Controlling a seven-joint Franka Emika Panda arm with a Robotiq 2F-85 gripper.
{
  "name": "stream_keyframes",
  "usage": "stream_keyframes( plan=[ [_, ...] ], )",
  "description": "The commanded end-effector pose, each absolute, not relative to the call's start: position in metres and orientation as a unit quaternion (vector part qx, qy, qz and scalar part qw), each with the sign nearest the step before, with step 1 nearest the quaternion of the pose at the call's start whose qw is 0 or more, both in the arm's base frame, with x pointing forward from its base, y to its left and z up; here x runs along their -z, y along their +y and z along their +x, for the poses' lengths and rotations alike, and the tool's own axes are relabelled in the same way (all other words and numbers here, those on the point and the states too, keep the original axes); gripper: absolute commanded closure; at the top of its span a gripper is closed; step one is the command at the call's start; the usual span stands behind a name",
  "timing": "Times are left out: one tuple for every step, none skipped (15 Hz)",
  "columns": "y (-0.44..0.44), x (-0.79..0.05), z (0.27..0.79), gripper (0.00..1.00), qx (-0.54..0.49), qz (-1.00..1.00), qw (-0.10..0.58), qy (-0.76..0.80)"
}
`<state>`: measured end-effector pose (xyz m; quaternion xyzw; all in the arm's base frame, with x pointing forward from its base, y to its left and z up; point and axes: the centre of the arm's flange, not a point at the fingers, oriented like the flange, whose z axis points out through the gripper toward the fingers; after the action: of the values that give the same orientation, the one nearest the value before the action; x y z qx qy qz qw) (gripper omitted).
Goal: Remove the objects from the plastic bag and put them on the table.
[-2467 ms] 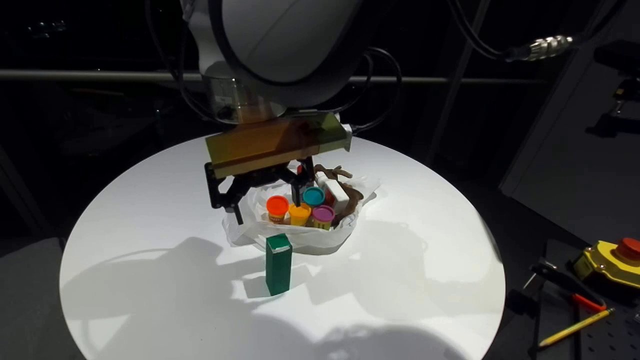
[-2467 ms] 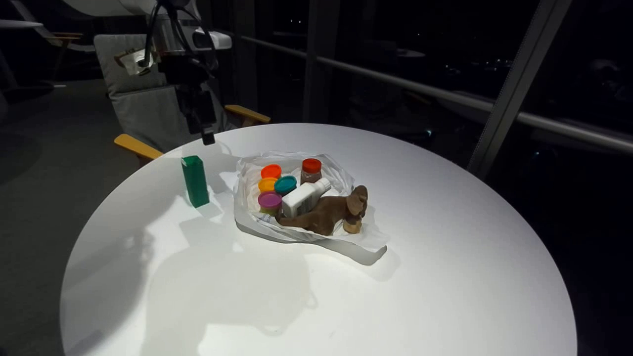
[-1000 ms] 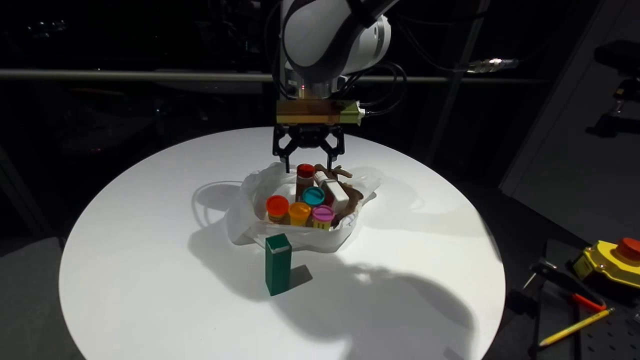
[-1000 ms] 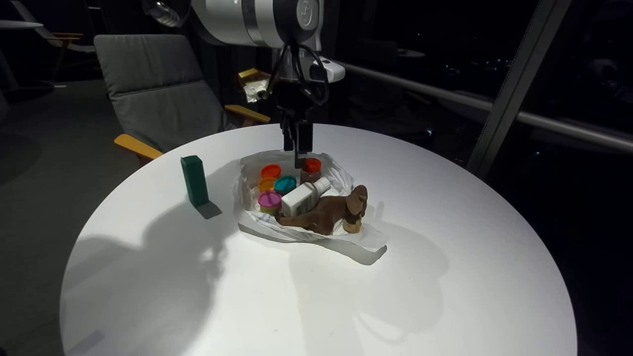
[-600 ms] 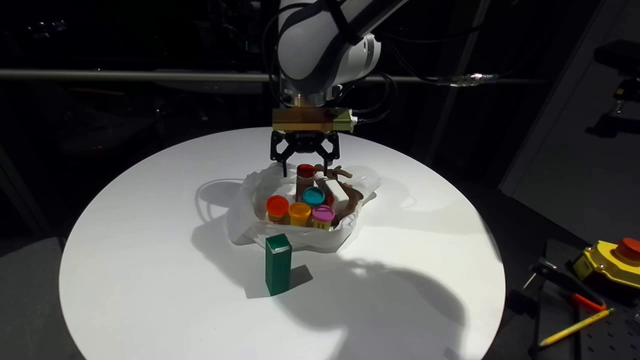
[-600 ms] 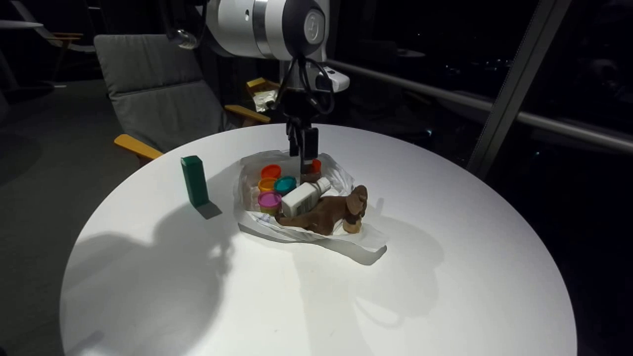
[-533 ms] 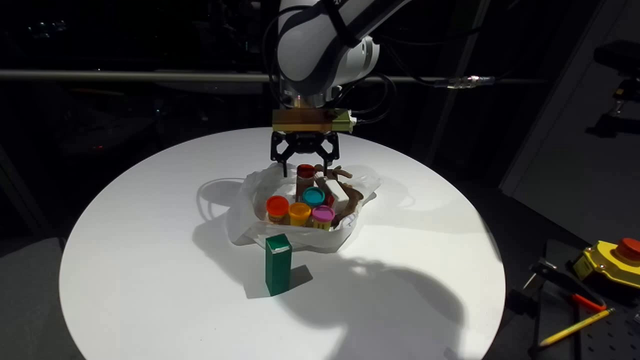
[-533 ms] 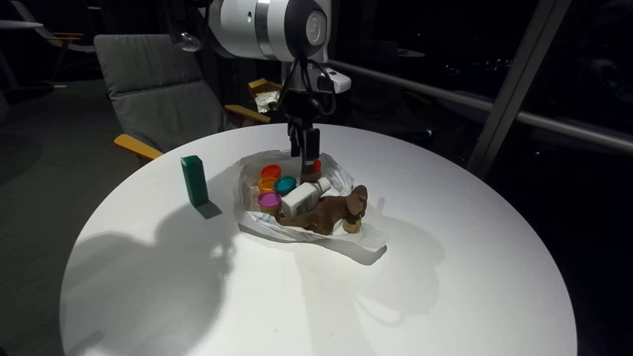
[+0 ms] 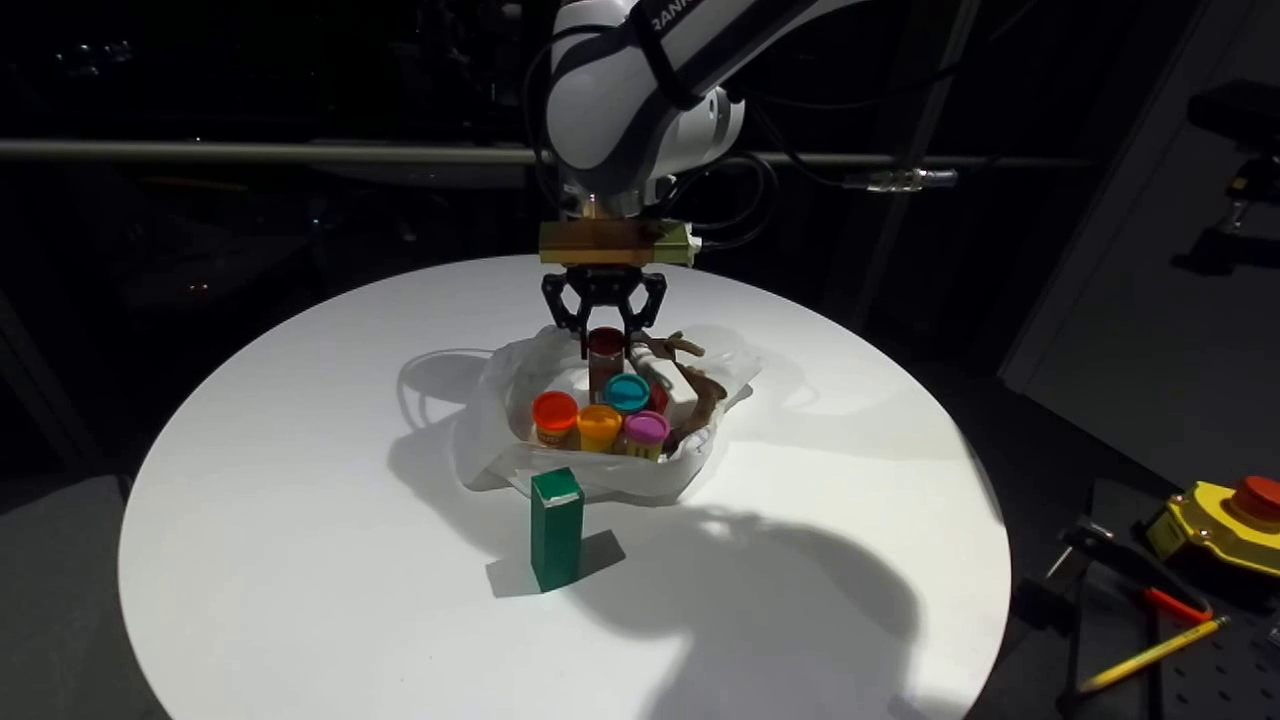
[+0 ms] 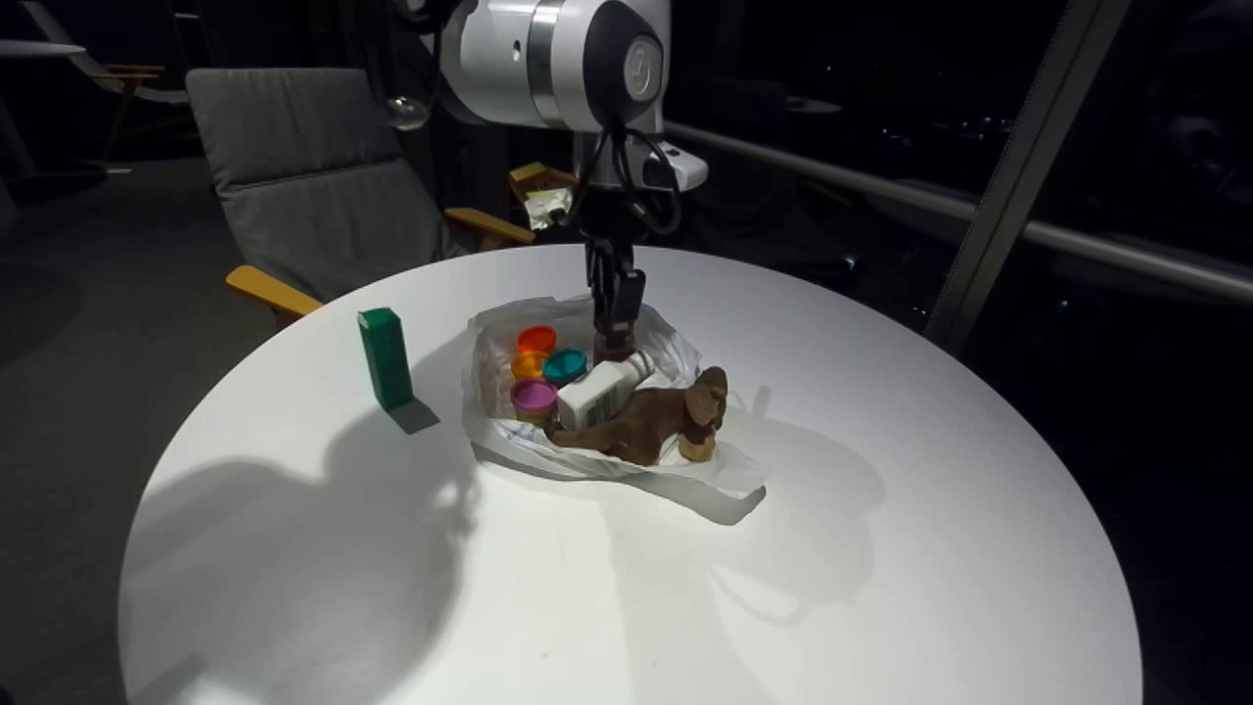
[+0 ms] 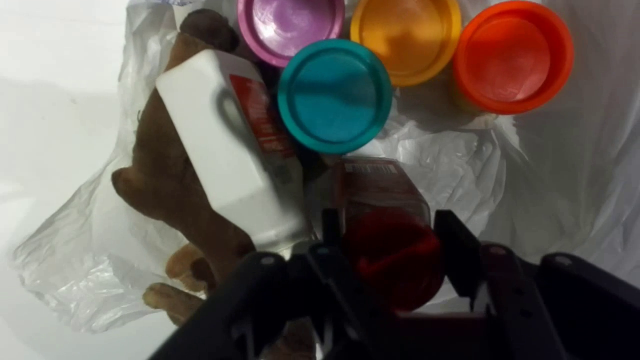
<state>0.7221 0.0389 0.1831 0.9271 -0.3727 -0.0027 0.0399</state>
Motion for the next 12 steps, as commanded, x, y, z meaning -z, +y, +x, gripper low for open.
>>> stream_keyframes(
  plan=[
    [0.039, -0.198, 0.729, 0.76, 0.003, 0.927, 0.039, -0.374],
    [0.039, -0.206, 0.725, 0.76, 0.001, 0.926, 0.042, -0.374],
    [0.039, -0.213, 0.722, 0.76, -0.002, 0.927, 0.041, -0.373],
    [0.039, -0.225, 0.716, 0.76, -0.01, 0.927, 0.04, -0.374],
    [0.038, -0.241, 0.709, 0.76, -0.018, 0.926, 0.042, -0.375],
    [0.038, -0.256, 0.701, 0.76, -0.025, 0.927, 0.038, -0.373],
    [0.038, -0.273, 0.691, 0.76, -0.033, 0.927, 0.038, -0.371],
    [0.035, -0.289, 0.679, 0.76, -0.041, 0.927, 0.039, -0.371],
    [0.033, -0.302, 0.672, 0.76, -0.048, 0.925, 0.04, -0.375],
    [0.025, -0.312, 0.659, 0.76, -0.051, 0.922, 0.044, -0.381],
    [0.018, -0.324, 0.648, 0.76, -0.053, 0.92, 0.049, -0.386],
    [0.006, -0.329, 0.634, 0.76, -0.052, 0.915, 0.053, -0.397]
  ],
)
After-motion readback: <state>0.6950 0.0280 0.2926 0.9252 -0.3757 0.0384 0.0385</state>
